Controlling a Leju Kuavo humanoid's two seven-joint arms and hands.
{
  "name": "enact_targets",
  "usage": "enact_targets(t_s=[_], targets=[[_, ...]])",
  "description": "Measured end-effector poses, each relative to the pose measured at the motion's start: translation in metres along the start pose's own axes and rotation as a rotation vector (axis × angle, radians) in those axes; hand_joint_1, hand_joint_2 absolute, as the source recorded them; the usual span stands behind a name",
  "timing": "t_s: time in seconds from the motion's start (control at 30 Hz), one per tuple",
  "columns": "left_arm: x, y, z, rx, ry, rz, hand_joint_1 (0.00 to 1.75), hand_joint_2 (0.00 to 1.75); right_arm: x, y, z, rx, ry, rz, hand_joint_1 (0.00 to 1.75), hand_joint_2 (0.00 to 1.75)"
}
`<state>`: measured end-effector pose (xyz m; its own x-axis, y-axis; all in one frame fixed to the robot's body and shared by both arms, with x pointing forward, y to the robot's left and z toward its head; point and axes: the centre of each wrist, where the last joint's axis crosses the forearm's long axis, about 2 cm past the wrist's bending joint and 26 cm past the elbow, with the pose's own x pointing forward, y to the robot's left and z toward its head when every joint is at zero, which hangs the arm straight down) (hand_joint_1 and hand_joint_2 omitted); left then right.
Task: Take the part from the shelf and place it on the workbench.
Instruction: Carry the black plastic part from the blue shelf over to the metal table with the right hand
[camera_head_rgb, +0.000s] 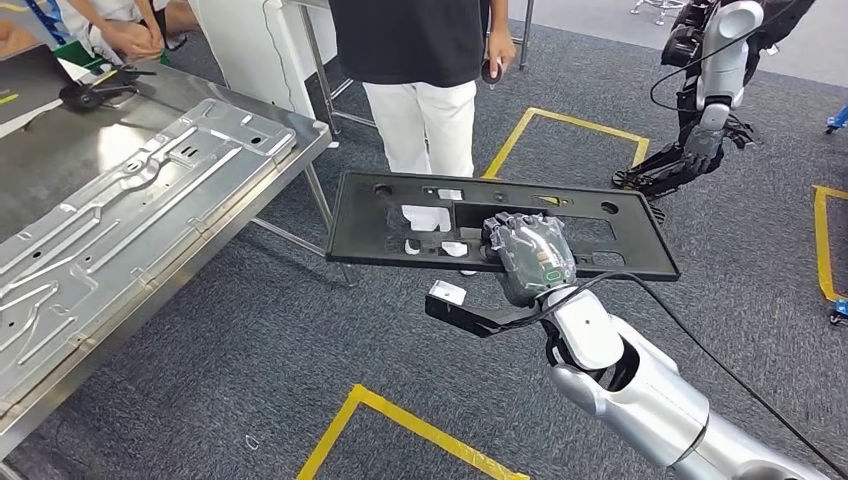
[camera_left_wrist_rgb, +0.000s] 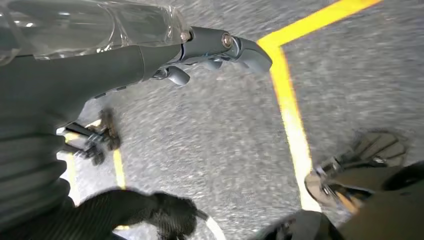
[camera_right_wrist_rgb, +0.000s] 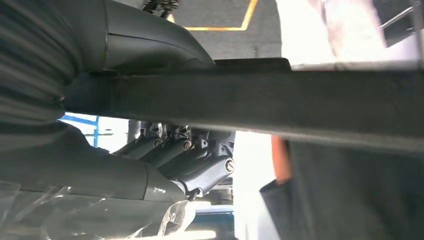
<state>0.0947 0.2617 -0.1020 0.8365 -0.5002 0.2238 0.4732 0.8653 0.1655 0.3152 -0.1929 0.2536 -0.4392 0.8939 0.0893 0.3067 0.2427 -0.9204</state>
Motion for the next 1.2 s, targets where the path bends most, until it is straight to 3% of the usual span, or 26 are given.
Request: enact_targets(t_s=[1.2], targets=[[-0.0042, -0.0029, 0.0004, -0.006, 0.015, 0.005, 0.0, 1.75, 0.0005, -0.0012, 0.0, 0.0, -0.009, -0.003, 1.75, 1.75]])
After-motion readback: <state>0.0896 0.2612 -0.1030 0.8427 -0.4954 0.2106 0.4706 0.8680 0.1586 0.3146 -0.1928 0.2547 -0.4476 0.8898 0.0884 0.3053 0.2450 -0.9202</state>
